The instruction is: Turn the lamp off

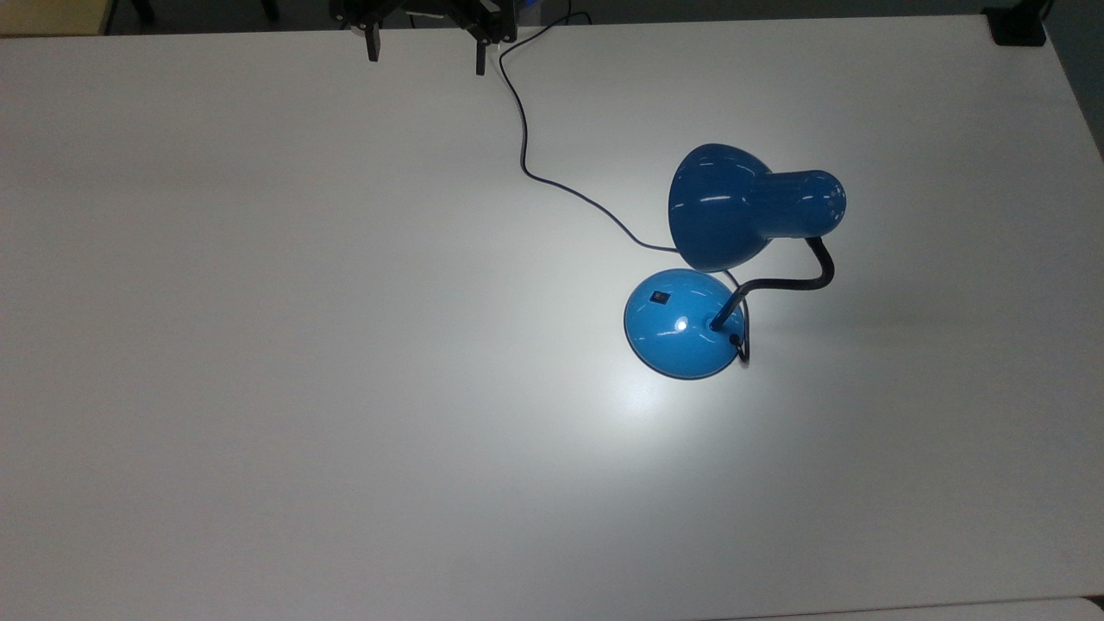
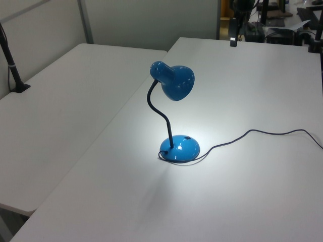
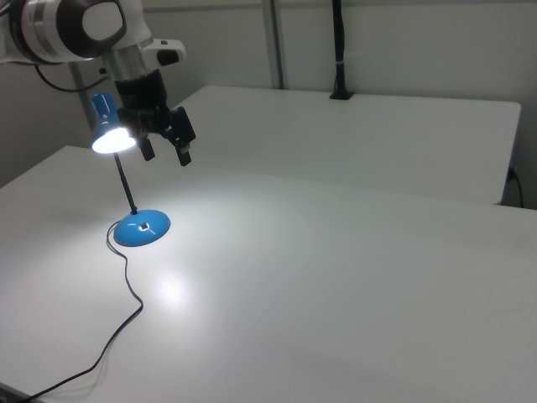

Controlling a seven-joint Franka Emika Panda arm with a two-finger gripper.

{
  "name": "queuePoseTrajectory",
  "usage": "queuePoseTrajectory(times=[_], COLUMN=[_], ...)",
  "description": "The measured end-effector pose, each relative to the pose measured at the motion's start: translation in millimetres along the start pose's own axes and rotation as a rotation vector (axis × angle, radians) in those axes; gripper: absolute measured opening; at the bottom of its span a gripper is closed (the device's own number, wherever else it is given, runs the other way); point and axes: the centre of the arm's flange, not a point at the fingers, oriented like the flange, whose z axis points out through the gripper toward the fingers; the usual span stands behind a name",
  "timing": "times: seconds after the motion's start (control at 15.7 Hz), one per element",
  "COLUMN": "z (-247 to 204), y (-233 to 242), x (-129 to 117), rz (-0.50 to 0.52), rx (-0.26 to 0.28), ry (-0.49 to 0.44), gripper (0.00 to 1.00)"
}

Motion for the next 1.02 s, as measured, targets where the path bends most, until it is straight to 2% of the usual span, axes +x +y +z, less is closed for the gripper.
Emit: queuePoseTrajectory(times=[0.57,0.76,0.89,1.02], z=[0.6,0.6,0.6,0.6], y=[7.1,7.3,7.3,7.3], x=[0.5,0.5,0.5,0.5], rz=[0.013,0.013,0.013,0.013], rx=[-0.001,-0.001,-0.001,-0.001], ry=[-0.001,-0.001,-0.001,-0.001], gripper=[1.0,0.96,0.78,0.54])
